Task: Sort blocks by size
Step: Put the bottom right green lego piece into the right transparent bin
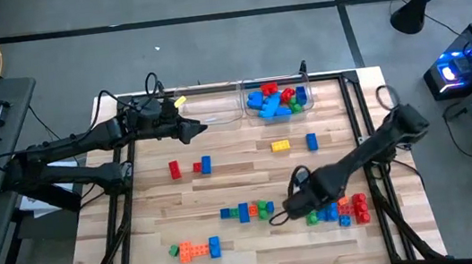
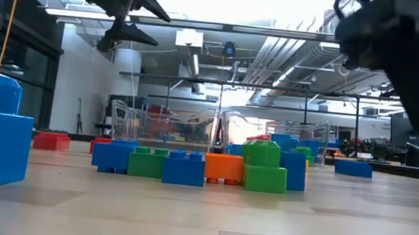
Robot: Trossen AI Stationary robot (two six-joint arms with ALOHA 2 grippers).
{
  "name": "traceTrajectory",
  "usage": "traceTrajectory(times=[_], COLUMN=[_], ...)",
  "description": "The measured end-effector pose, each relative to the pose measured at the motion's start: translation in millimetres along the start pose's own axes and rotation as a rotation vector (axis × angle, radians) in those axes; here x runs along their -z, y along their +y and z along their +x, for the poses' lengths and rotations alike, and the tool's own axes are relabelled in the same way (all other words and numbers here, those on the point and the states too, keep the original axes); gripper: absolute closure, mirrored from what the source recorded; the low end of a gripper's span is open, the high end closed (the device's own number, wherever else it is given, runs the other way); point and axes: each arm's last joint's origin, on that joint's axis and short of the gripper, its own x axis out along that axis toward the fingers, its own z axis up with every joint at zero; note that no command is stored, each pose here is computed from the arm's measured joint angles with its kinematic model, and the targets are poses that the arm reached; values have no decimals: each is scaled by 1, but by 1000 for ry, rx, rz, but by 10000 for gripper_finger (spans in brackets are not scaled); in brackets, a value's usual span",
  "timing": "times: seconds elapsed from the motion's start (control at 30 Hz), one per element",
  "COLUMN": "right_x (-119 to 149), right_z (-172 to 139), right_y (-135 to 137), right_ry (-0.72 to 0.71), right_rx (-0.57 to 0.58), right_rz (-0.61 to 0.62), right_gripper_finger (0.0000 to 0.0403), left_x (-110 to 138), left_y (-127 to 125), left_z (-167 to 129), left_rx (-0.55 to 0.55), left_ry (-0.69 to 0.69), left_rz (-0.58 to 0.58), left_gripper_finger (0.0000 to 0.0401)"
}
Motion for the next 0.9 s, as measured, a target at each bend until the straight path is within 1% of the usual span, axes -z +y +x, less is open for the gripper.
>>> traceTrajectory(times=[0.13, 0.3, 0.53, 0.77, 0.9], right_x=[0, 1, 0, 1, 2], right_z=[17, 31, 33, 33, 41], right_y=[11, 12, 12, 14, 18], right_ry=[15, 45, 26, 39, 61], right_rx=[-2, 71, 77, 53, 57], right_rz=[7, 24, 38, 12, 5], right_gripper_finger=[153, 157, 181, 194, 199], left_x=[0, 0, 0, 0, 0], left_y=[0, 0, 0, 0, 0], left_z=[0, 0, 0, 0, 0], left_rx=[0, 1, 1, 0, 0], left_ry=[1, 1, 2, 1, 1], left_rz=[2, 10, 10, 9, 9], left_gripper_finger=[149, 149, 149, 149, 149])
